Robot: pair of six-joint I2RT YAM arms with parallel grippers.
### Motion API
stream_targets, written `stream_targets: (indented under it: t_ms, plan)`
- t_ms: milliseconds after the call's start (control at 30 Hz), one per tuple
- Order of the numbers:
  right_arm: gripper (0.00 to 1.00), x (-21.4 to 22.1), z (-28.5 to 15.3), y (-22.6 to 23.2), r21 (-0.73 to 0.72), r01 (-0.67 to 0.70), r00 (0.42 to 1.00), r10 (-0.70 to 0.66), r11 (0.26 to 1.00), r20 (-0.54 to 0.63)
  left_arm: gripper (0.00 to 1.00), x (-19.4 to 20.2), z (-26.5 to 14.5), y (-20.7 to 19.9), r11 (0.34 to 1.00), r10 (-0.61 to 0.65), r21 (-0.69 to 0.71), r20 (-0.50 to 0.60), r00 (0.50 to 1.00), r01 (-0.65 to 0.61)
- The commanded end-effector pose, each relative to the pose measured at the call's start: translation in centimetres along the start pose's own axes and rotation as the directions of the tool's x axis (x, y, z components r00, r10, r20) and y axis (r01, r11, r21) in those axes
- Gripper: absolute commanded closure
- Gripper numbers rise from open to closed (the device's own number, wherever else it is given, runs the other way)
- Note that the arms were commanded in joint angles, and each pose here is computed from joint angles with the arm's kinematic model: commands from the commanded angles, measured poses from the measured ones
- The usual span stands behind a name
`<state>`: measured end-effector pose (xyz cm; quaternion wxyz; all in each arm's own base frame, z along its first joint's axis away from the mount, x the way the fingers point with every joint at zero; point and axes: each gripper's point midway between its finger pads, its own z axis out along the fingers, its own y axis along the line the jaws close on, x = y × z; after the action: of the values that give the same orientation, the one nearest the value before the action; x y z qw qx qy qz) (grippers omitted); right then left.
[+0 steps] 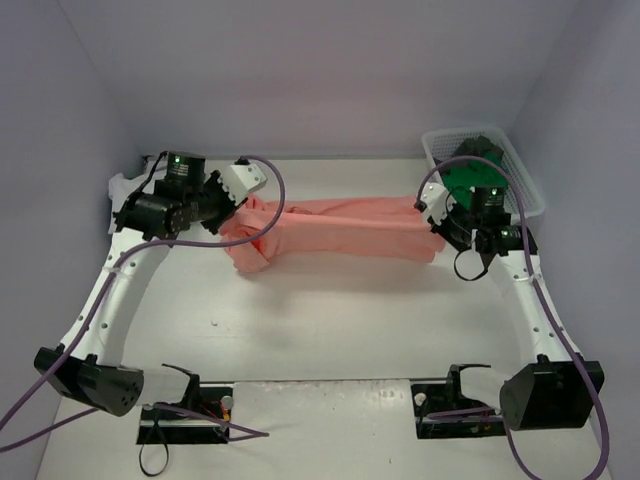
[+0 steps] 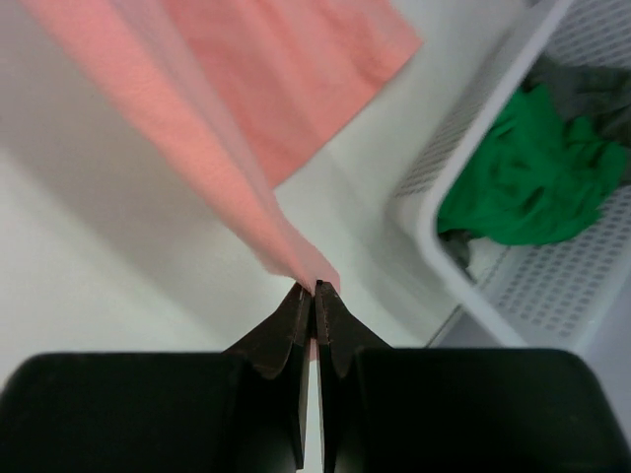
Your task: Fold and stack the t-shirts
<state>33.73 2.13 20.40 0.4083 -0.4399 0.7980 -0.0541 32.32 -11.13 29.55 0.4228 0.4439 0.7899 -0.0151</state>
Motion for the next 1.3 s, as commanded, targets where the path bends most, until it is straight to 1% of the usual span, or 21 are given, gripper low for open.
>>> stream_targets:
  t_ms: [0, 100, 133, 233, 300, 367, 433, 467, 533, 567, 633, 667, 700, 733, 767, 800, 833, 1033, 1100, 1167, 1267]
  plan:
    - [1.0, 2.9, 0.0, 2.3, -0.025, 0.033, 0.998, -0.034, 0.999, -0.055, 0.86, 0.7, -1.7, -4.1, 0.979, 0.004, 0.205, -0.02, 1.0, 0.0]
    - [1.0, 4.7, 0.3, 3.9, -0.052, 0.047, 0.995, -0.052, 0.998, -0.091, 0.86, 2.0, -2.1, -5.4, 0.971, 0.006, 0.239, -0.036, 0.999, 0.003]
    - [1.0, 6.4, 0.4, 5.4, -0.078, 0.085, 0.987, -0.095, 0.993, -0.132, 0.86, 3.3, -2.9, -6.4, 0.971, 0.019, 0.239, -0.05, 0.999, -0.006]
    - [1.0, 6.7, 0.5, 5.7, -0.084, 0.098, 0.984, -0.109, 0.992, -0.143, 0.86, 3.4, -3.4, -6.6, 0.971, 0.013, 0.239, -0.048, 0.999, -0.001]
    - [1.0, 7.1, 0.8, 6.3, -0.105, 0.102, 0.98, -0.118, 0.989, -0.158, 0.86, 3.3, -3.5, -7.2, 0.966, -0.014, 0.259, -0.04, 0.999, 0.024]
    - [1.0, 7.2, 1.1, 6.7, -0.119, 0.102, 0.98, -0.12, 0.988, -0.161, 0.82, 3.0, -3.3, -8.5, 0.948, -0.042, 0.316, -0.015, 0.999, 0.045]
    - [1.0, 7.0, 1.4, 7.0, -0.133, 0.087, 0.982, -0.107, 0.987, -0.157, 0.8, 3.6, -2.2, -9.5, 0.93, -0.072, 0.359, -0.025, 0.997, 0.077]
    - [1.0, 6.7, 1.6, 7.4, -0.146, 0.086, 0.983, -0.108, 0.986, -0.149, 0.79, 3.3, -0.9, -9.4, 0.93, -0.093, 0.357, -0.015, 0.996, 0.092]
    - [1.0, 6.5, 1.8, 7.8, -0.158, 0.072, 0.985, -0.095, 0.985, -0.144, 0.79, 4.7, 1.4, -9.8, 0.92, -0.115, 0.371, -0.057, 0.992, 0.128]
    - [1.0, 6.2, 2.0, 8.3, -0.17, 0.075, 0.985, -0.099, 0.983, -0.139, 0.76, 4.4, 2.7, -9.1, 0.932, -0.115, 0.344, -0.032, 0.993, 0.119]
    - [1.0, 6.0, 2.0, 8.6, -0.175, 0.071, 0.986, -0.096, 0.982, -0.137, 0.75, 5.8, 4.9, -9.7, 0.925, -0.126, 0.352, -0.064, 0.99, 0.141]
    - [1.0, 5.9, 2.0, 8.7, -0.177, 0.074, 0.986, -0.099, 0.981, -0.135, 0.66, 5.5, 5.9, -9.1, 0.935, -0.122, 0.33, -0.035, 0.992, 0.127]
    - [1.0, 5.7, 2.0, 8.6, -0.175, 0.073, 0.987, -0.097, 0.982, -0.132, 0.58, 5.8, 6.6, -9.2, 0.937, -0.111, 0.328, -0.036, 0.993, 0.117]
    - [1.0, 5.7, 2.1, 8.6, -0.177, 0.072, 0.986, -0.097, 0.981, -0.133, 0.55, 6.6, 7.6, -9.5, 0.938, -0.108, 0.325, -0.055, 0.993, 0.12]
    - [1.0, 5.6, 2.2, 8.7, -0.182, 0.067, 0.987, -0.091, 0.981, -0.13, 0.44, 6.3, 9.4, -8.9, 0.958, -0.068, 0.279, -0.026, 0.997, 0.073]
    - [1.0, 5.5, 2.2, 8.6, -0.181, 0.067, 0.987, -0.091, 0.981, -0.129, 0.44, 6.7, 9.6, -9.1, 0.955, -0.07, 0.286, -0.039, 0.997, 0.078]
    - [1.0, 5.5, 2.3, 8.7, -0.183, 0.061, 0.988, -0.086, 0.981, -0.131, 0.43, 6.1, 10.2, -8.6, 0.962, -0.062, 0.265, -0.013, 0.998, 0.063]
    - [1.0, 5.6, 2.5, 9.1, -0.201, 0.051, 0.988, -0.078, 0.978, -0.13, 0.43, 5.9, 12.9, -9.1, 0.952, -0.088, 0.294, -0.003, 0.996, 0.085]
    - [1.0, 5.7, 2.5, 9.2, -0.205, 0.05, 0.989, -0.078, 0.978, -0.13, 0.43, 5.4, 13.7, -9.2, 0.959, -0.072, 0.278, 0.028, 0.997, 0.062]
    - [1.0, 5.7, 2.6, 9.2, -0.206, 0.051, 0.988, -0.079, 0.977, -0.133, 0.43, 5.9, 14.5, -9.9, 0.959, -0.066, 0.277, 0.02, 0.998, 0.058]
    - [1.0, 5.8, 2.6, 9.2, -0.204, 0.051, 0.988, -0.08, 0.978, -0.135, 0.43, 6.8, 16.0, -11.5, 0.949, -0.044, 0.312, -0.023, 0.999, 0.049]
